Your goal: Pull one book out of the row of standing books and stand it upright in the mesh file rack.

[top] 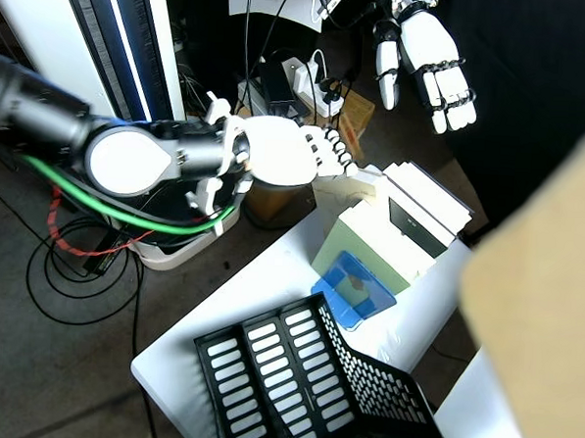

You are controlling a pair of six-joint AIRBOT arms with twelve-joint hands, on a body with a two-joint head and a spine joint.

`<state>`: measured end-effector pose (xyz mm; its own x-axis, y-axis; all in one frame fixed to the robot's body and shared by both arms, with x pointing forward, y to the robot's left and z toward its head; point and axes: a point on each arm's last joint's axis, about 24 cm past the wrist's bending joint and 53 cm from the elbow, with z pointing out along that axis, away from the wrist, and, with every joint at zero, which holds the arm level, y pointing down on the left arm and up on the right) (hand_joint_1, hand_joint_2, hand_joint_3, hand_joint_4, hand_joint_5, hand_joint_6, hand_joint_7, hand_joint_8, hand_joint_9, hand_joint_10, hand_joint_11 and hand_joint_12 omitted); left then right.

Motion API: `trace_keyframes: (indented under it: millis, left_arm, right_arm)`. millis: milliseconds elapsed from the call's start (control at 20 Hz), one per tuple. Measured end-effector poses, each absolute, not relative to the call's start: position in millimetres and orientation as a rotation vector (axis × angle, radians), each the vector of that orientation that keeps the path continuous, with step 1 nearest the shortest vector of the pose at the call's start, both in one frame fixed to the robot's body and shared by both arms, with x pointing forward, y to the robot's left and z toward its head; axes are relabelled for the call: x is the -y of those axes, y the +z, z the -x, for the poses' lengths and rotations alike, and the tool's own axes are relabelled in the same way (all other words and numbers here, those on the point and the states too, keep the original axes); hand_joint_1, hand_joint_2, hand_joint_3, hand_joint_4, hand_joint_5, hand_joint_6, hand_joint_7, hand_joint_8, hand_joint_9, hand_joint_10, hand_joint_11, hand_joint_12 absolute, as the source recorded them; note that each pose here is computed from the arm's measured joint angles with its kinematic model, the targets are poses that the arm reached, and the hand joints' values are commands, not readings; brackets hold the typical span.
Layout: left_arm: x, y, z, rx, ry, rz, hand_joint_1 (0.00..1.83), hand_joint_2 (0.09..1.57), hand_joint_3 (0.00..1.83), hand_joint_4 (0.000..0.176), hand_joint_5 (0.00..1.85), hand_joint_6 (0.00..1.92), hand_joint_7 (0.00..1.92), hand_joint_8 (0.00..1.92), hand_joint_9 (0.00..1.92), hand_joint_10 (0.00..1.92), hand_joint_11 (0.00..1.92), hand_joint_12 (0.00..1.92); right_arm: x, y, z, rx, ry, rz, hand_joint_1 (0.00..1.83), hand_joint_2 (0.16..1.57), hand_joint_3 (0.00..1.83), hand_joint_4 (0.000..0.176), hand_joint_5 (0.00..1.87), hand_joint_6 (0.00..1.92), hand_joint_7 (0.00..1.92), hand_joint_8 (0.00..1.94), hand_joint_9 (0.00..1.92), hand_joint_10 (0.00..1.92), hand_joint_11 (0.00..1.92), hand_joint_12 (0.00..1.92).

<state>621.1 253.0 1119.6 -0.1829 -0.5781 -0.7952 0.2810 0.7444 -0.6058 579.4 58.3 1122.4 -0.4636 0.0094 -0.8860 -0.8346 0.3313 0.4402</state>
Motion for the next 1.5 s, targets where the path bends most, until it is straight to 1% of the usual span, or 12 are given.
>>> trace_keyframes:
  millis: [400, 550, 750, 1000, 1050, 1100, 1150, 1250, 1300, 1400, 1450, 1500]
  left_arm:
    - [-267, 1116, -618, -1.57, -0.753, 0.289, 0.45, 1.43, 0.0, 0.028, 0.08, 0.01, 0.0, 0.0, 0.0, 0.0, 0.0, 0.0]
    - [-272, 1113, -614, -1.577, -0.739, 0.301, 0.39, 1.45, 0.01, 0.057, 0.06, 0.0, 0.0, 0.0, 0.0, 0.0, 0.0, 0.0]
    - [-287, 1114, -612, -1.557, -0.71, 0.34, 0.47, 1.44, 0.0, 0.017, 0.1, 0.01, 0.0, 0.0, 0.0, 0.0, 0.0, 0.0]
    - [-289, 1113, -609, -1.557, -0.715, 0.349, 0.4, 1.47, 0.01, 0.023, 0.04, 0.0, 0.0, 0.0, 0.0, 0.0, 0.0, 0.0]
    - [-290, 1112, -609, -1.56, -0.714, 0.352, 0.4, 1.47, 0.0, 0.033, 0.04, 0.0, 0.0, 0.0, 0.0, 0.0, 0.0, 0.0]
    - [-291, 1113, -609, -1.558, -0.712, 0.357, 0.45, 1.46, 0.0, 0.035, 0.05, 0.0, 0.0, 0.0, 0.0, 0.0, 0.0, 0.0]
    - [-292, 1113, -609, -1.556, -0.709, 0.361, 0.48, 1.45, 0.0, 0.033, 0.07, 0.01, 0.0, 0.0, 0.0, 0.0, 0.0, 0.0]
    - [-291, 1113, -609, -1.557, -0.713, 0.361, 0.45, 1.46, 0.0, 0.037, 0.05, 0.0, 0.0, 0.0, 0.0, 0.0, 0.0, 0.0]
    - [-292, 1112, -609, -1.558, -0.713, 0.362, 0.41, 1.46, 0.0, 0.031, 0.06, 0.0, 0.0, 0.0, 0.0, 0.0, 0.0, 0.0]
    - [-293, 1109, -607, -1.569, -0.71, 0.367, 0.4, 1.46, 0.0, 0.031, 0.07, 0.0, 0.0, 0.0, 0.0, 0.0, 0.0, 0.0]
    - [-293, 1109, -607, -1.569, -0.711, 0.371, 0.38, 1.47, 0.0, 0.04, 0.07, 0.0, 0.0, 0.0, 0.0, 0.0, 0.0, 0.0]
    - [-293, 1109, -606, -1.569, -0.712, 0.37, 0.38, 1.46, 0.0, 0.038, 0.07, 0.0, 0.0, 0.0, 0.0, 0.0, 0.0, 0.0]
  right_arm:
    - [-95, 1117, -579, -1.704, 1.224, 0.834, 0.75, 1.18, 0.0, 0.0, 0.0, 0.0, 0.0, 0.0, 0.0, 0.0, 0.0, 0.0]
    - [-111, 1111, -573, -1.689, 1.191, 0.904, 0.83, 1.2, 0.0, 0.0, 0.03, 0.01, 0.0, 0.0, 0.0, 0.0, 0.0, 0.0]
    - [-129, 1117, -571, -1.652, 1.169, 0.958, 0.91, 1.1, 0.0, 0.0, 0.08, 0.02, 0.02, 0.0, 0.0, 0.0, 0.0, 0.0]
    - [-150, 1104, -566, -1.651, 1.139, 1.009, 0.97, 1.0, 0.0, 0.007, 0.14, 0.0, 0.08, 0.0, 0.01, 0.0, 0.01, 0.01]
    - [-152, 1099, -567, -1.651, 1.104, 1.032, 1.1, 0.95, 0.0, 0.041, 0.36, 0.01, 0.29, 0.05, 0.26, 0.0, 0.0, 0.6]
    - [-154, 1096, -567, -1.649, 1.086, 1.045, 1.13, 0.98, 0.01, 0.045, 0.42, 0.01, 0.38, 0.03, 0.35, 0.01, 0.0, 0.8]
    - [-158, 1093, -565, -1.646, 1.074, 1.057, 1.21, 1.01, 0.01, 0.0, 0.58, 0.06, 0.53, 0.05, 0.45, 0.04, 0.0, 0.96]
    - [-164, 1090, -560, -1.632, 1.055, 1.091, 1.25, 1.06, 0.02, 0.0, 0.73, 0.09, 0.66, 0.05, 0.56, 0.08, 0.0, 1.44]
    - [-166, 1088, -559, -1.63, 1.051, 1.099, 1.28, 1.12, 0.02, 0.0, 0.76, 0.07, 0.63, 0.02, 0.53, 0.06, 0.0, 1.45]
    - [-169, 1086, -558, -1.622, 1.034, 1.121, 1.33, 1.16, 0.0, 0.0, 0.79, 0.04, 0.51, 0.01, 0.42, 0.02, 0.0, 0.95]
    - [-169, 1084, -559, -1.62, 1.024, 1.128, 1.34, 1.16, 0.0, 0.0, 0.78, 0.03, 0.56, 0.02, 0.47, 0.04, 0.0, 1.25]
    - [-169, 1082, -560, -1.621, 1.004, 1.137, 0.71, 1.38, 0.05, 0.0, 0.68, 0.02, 0.38, 0.01, 0.23, 0.04, 0.0, 0.75]
